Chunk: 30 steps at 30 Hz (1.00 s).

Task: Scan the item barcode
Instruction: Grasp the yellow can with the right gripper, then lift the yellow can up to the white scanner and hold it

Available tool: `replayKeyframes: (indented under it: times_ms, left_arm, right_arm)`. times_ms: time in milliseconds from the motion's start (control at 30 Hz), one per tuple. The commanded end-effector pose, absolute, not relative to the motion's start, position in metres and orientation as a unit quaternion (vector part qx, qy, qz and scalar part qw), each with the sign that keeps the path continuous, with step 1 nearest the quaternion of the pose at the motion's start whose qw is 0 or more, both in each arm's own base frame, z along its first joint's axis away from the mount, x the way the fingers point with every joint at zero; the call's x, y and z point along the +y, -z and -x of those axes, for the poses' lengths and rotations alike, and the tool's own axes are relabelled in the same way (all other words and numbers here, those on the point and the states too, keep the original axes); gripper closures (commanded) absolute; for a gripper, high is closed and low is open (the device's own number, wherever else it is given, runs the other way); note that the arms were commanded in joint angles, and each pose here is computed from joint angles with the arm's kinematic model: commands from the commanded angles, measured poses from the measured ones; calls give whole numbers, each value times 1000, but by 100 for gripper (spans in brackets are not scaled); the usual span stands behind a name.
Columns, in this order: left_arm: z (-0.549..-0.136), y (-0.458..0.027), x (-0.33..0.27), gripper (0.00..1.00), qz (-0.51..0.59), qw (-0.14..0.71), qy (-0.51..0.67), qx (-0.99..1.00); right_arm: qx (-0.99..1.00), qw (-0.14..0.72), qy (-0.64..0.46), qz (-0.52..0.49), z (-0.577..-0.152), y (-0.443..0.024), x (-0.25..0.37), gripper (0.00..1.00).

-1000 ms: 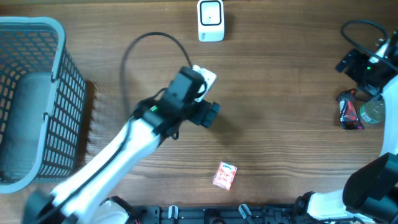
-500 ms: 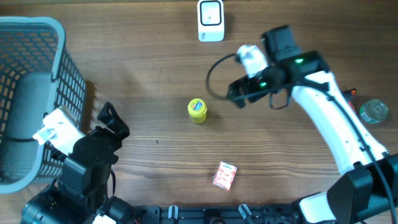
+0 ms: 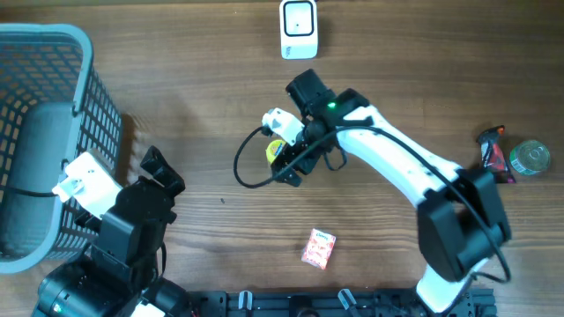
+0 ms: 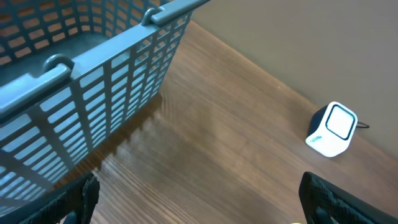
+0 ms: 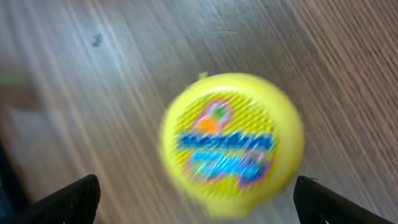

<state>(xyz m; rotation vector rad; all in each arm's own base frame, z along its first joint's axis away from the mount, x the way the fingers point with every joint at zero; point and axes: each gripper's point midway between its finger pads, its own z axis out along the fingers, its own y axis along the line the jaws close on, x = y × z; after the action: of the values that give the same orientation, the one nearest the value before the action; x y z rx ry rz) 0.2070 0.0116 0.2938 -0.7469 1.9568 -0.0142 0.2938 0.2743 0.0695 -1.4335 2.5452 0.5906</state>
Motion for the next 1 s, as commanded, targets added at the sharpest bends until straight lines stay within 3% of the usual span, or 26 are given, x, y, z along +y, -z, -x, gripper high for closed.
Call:
replayKeyframes:
  times_ms: [0, 200, 400, 800, 967]
  left_arm:
    - [-206, -293, 16, 0, 320, 500, -2, 805]
    - [-206, -293, 16, 0, 320, 501, -2, 804]
    - [-206, -293, 16, 0, 320, 501, -2, 804]
    - [-206, -293, 16, 0, 319, 501, -3, 805]
    - [-206, -293, 16, 0, 319, 500, -3, 805]
  right_arm:
    - [845, 90, -193, 490, -302, -58, 280, 0]
    - [837, 146, -152, 504, -326, -56, 292, 0]
    - [849, 113, -131, 499, -324, -29, 284, 0]
    - [886, 147, -90, 431, -349, -29, 279, 20]
    - [933, 161, -19, 321, -367, -27, 253, 29]
